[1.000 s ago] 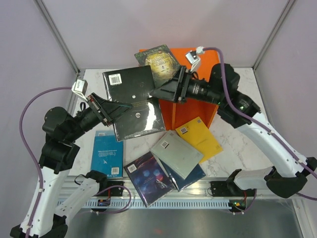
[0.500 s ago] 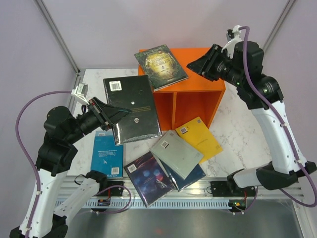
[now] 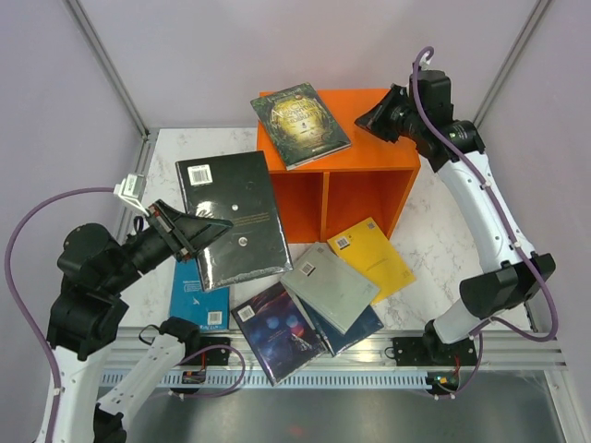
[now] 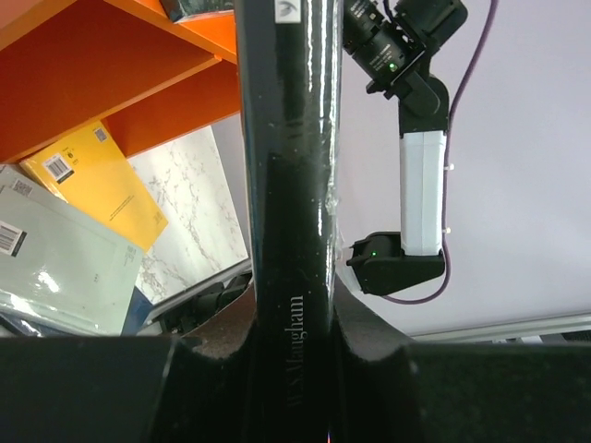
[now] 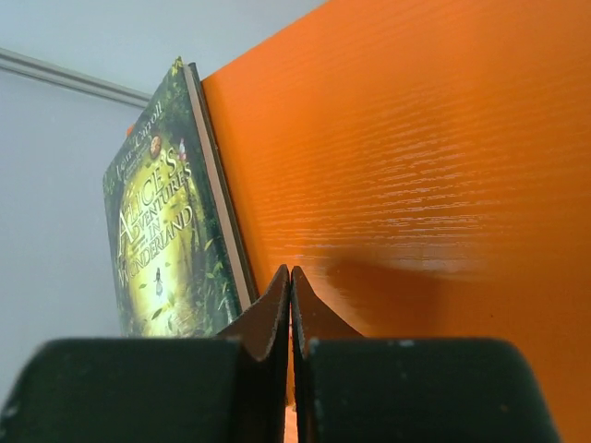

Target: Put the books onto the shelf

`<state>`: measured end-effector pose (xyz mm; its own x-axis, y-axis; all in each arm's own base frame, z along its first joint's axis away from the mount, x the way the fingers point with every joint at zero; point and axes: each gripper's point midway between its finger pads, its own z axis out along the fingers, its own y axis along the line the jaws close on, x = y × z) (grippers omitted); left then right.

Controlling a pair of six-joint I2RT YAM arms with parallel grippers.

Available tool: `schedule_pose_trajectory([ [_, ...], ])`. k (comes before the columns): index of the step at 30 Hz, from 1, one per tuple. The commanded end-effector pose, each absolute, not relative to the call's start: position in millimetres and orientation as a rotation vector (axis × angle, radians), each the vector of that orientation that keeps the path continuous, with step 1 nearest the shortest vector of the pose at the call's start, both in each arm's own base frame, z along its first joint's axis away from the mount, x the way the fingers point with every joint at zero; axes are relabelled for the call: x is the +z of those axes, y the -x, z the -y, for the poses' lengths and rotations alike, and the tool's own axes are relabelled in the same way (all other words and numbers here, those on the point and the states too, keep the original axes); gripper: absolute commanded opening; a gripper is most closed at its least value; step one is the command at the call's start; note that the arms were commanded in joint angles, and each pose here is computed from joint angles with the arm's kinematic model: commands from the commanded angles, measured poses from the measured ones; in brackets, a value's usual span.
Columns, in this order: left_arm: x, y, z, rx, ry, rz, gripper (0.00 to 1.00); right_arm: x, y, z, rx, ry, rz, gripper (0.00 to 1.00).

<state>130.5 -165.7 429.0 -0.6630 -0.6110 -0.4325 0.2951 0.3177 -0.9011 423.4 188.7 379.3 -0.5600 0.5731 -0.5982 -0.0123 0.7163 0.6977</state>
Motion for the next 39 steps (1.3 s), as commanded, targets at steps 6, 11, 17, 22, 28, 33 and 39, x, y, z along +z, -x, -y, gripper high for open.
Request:
schedule_pose_trajectory([
  [6,455.0,-125.1,145.2,-1.295,0.234,-1.714,0.02,363.0,-403.1,-204.4,1.002,-0.469,-2.010,0.00],
  [11,454.6,-137.5,147.3,-1.253,0.218,-1.738,0.02,353.0,-386.6,-208.1,1.023,-0.469,-2.029,0.00],
  [17,470.3,-161.0,154.2,-1.207,0.169,-1.750,0.02,342.2,-370.1,-239.5,1.096,-0.425,-2.074,0.00],
  [22,493.5,-174.5,157.2,-1.182,0.132,-1.720,0.02,334.5,-361.7,-253.1,1.112,-0.404,-2.100,0.00],
  [28,514.0,-197.5,164.3,-1.172,0.113,-1.697,0.02,332.9,-356.4,-262.2,1.148,-0.369,-2.109,0.00],
  [33,530.1,-226.9,175.2,-1.198,0.104,-1.676,0.02,319.3,-343.9,-279.2,1.171,-0.324,-2.159,0.00],
  [39,552.0,-270.7,181.9,-1.317,0.127,-1.609,0.02,311.4,-326.8,-297.1,1.206,-0.271,-2.190,0.00],
])
